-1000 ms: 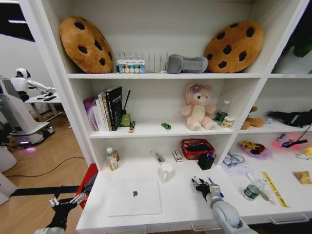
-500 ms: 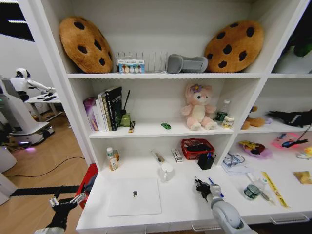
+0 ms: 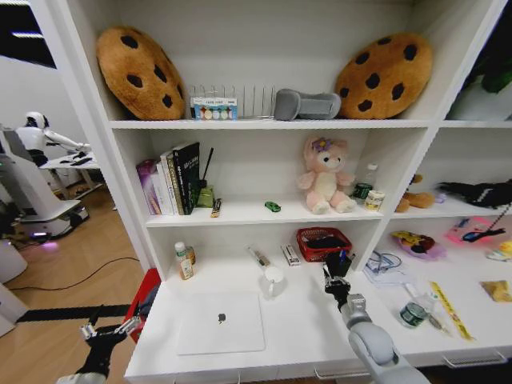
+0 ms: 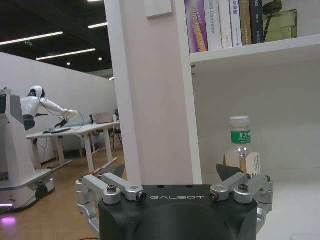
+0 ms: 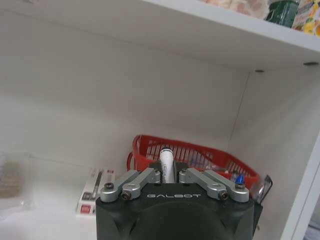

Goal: Organize the objects on the table.

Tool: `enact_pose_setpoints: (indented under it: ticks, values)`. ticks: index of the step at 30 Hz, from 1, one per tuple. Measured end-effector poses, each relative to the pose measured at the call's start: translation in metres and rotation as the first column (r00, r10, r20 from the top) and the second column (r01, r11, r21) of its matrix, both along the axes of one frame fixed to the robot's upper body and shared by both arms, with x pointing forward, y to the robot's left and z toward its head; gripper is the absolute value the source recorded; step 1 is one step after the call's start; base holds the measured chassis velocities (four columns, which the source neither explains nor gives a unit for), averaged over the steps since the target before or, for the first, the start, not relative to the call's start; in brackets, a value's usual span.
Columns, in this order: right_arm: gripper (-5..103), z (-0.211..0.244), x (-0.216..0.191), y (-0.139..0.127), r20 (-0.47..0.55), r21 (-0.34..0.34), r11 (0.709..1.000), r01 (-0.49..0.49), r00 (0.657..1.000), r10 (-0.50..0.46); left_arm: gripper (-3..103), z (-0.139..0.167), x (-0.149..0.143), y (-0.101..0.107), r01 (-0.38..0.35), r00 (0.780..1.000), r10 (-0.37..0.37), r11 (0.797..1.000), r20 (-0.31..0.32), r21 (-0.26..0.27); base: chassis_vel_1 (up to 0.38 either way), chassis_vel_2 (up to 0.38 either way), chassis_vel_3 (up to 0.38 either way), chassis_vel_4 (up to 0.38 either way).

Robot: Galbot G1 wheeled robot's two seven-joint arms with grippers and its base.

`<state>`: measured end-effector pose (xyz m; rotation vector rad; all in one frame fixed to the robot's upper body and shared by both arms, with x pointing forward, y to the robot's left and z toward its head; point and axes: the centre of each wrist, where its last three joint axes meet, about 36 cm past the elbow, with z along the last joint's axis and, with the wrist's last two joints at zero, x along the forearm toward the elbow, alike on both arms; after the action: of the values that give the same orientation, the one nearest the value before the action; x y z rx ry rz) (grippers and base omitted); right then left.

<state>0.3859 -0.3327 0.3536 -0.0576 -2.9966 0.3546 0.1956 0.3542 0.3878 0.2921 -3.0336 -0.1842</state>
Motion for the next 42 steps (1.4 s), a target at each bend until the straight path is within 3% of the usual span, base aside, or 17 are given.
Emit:
enact_pose_setpoints:
  ticks: [8, 21, 42]
  values:
    - [12, 0.002, 0.052, -0.021, 0.082, -0.025, 0.999, 0.041, 0.996, -0.038, 100, 0.000, 0.000, 0.000, 0.000, 1.000, 0.000, 1.000, 0.000, 0.000, 0.000, 0.000, 0.000, 0.000]
    - [12, 0.005, 0.102, -0.045, 0.118, -0.006, 0.994, 0.109, 0.987, -0.108, 100, 0.000, 0.000, 0.000, 0.000, 1.000, 0.000, 1.000, 0.000, 0.000, 0.000, 0.000, 0.000, 0.000]
    - [12, -0.016, 0.129, -0.080, 0.121, -0.040, 0.991, 0.129, 0.985, -0.123, 100, 0.000, 0.000, 0.000, 0.000, 1.000, 0.000, 1.000, 0.000, 0.000, 0.000, 0.000, 0.000, 0.000]
